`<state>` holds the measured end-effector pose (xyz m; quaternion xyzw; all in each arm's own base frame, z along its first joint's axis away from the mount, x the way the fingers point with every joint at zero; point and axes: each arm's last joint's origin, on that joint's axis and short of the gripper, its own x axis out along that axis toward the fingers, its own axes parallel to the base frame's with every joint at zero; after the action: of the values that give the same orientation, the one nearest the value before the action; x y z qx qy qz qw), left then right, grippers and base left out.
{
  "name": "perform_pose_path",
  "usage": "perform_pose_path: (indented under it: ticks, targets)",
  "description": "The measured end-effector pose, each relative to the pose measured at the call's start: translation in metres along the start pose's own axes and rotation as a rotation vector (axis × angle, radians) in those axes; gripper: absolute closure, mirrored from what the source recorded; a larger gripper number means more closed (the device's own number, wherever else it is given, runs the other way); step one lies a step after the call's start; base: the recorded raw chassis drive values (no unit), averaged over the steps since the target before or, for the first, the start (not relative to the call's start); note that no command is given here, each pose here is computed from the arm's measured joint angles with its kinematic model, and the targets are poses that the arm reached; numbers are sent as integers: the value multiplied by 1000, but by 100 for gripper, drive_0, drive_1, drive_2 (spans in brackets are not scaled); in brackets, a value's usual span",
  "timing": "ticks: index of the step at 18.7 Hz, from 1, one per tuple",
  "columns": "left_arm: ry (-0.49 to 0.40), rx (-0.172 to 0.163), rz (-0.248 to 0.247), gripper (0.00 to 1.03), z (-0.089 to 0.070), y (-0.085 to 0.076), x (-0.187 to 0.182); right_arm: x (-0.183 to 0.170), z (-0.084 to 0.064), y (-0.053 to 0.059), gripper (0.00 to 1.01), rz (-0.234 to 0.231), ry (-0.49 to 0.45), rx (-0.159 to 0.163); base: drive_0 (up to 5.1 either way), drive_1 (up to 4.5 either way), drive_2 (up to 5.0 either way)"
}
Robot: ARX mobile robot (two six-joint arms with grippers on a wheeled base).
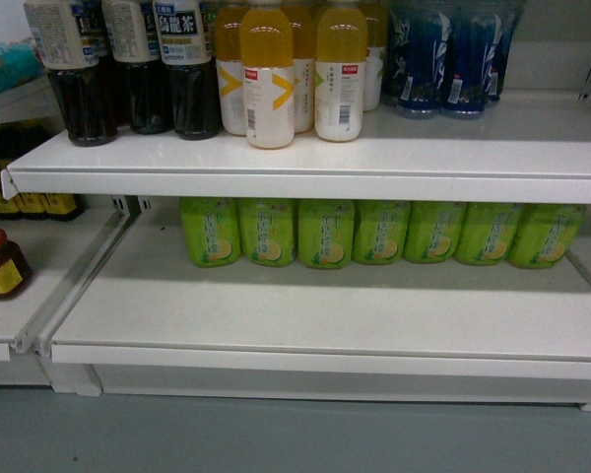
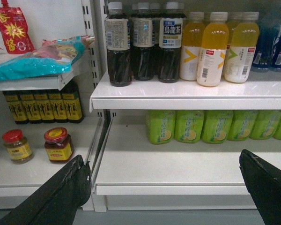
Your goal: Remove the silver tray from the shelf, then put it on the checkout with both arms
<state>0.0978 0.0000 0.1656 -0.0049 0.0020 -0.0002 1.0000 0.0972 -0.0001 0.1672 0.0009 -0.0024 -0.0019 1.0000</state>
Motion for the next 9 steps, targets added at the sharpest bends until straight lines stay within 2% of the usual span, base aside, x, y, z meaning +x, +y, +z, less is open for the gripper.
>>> perform_pose_path:
  ticks: [9]
  targets:
    - [0,0,0,5,0,0,0,0,0,0,3,0,0,0,0,0,0]
